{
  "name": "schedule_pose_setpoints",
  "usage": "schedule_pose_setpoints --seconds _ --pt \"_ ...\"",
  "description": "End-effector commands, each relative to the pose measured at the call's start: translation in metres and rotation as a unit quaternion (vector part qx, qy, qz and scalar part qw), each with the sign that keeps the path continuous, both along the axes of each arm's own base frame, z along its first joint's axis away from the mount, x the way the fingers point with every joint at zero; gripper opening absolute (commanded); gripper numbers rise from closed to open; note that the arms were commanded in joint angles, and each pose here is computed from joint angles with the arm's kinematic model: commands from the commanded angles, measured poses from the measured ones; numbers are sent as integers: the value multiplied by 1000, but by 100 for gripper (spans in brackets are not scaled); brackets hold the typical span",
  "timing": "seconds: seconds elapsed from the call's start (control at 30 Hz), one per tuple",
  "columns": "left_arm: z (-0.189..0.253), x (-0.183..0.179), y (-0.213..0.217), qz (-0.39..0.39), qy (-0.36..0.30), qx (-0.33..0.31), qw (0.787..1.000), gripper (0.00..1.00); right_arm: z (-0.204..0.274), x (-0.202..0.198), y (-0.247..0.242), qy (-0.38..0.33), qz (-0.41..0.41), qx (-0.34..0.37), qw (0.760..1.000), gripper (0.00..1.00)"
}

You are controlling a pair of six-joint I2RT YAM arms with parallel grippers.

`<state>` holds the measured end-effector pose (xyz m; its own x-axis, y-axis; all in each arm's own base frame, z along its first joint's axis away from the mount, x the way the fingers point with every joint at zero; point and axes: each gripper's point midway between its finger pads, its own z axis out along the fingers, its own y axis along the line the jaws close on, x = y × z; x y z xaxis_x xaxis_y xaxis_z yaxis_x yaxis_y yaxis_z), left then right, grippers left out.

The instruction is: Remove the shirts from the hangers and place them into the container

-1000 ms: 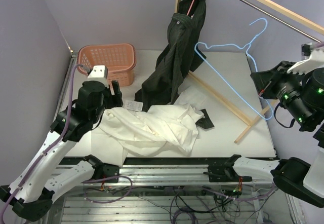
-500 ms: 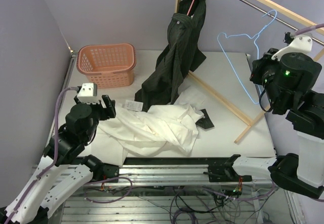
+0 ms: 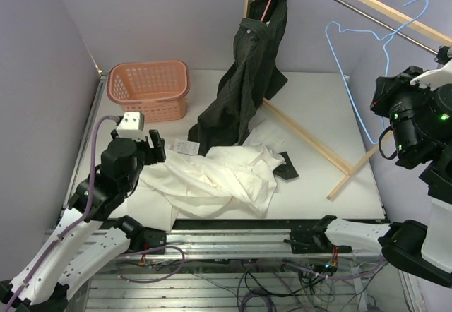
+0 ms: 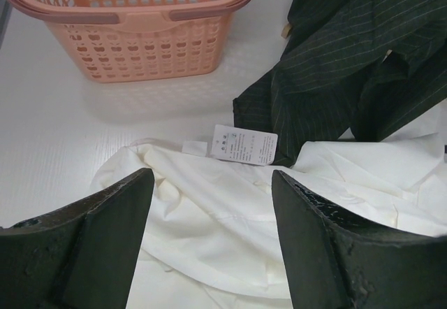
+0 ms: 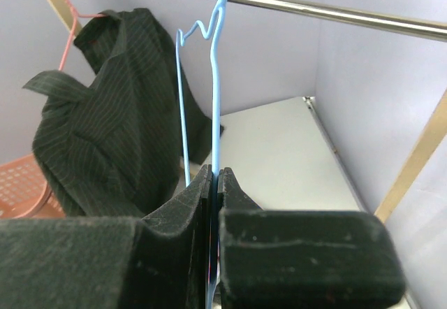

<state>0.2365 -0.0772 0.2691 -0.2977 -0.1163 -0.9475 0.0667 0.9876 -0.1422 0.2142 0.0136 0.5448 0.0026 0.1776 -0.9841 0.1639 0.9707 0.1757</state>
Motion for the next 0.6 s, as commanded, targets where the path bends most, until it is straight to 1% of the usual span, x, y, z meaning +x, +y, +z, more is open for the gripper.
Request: schedule_pose_setpoints --seconds 0.0,0.13,0.2,0.33,0.43,0.57 --pt "17 0 0 -3 -29 -13 999 79 5 8 -12 -6 -53 -22 998 0" --pt "15 1 -1 -4 -25 -11 1000 79 6 10 -17 -16 -73 -30 997 0" --pt "14 1 -1 -4 -23 -9 1000 79 5 11 -22 -13 -97 -41 994 0" --pt "11 2 -4 -9 -16 -8 1000 79 7 15 -25 -12 -119 -61 991 0" --pt "8 2 -7 -15 -10 -8 1000 79 5 19 -28 -4 -143 -83 986 0" --pt "5 2 -7 -18 -7 -3 1000 78 -2 31 -21 13 -156 -114 981 0"
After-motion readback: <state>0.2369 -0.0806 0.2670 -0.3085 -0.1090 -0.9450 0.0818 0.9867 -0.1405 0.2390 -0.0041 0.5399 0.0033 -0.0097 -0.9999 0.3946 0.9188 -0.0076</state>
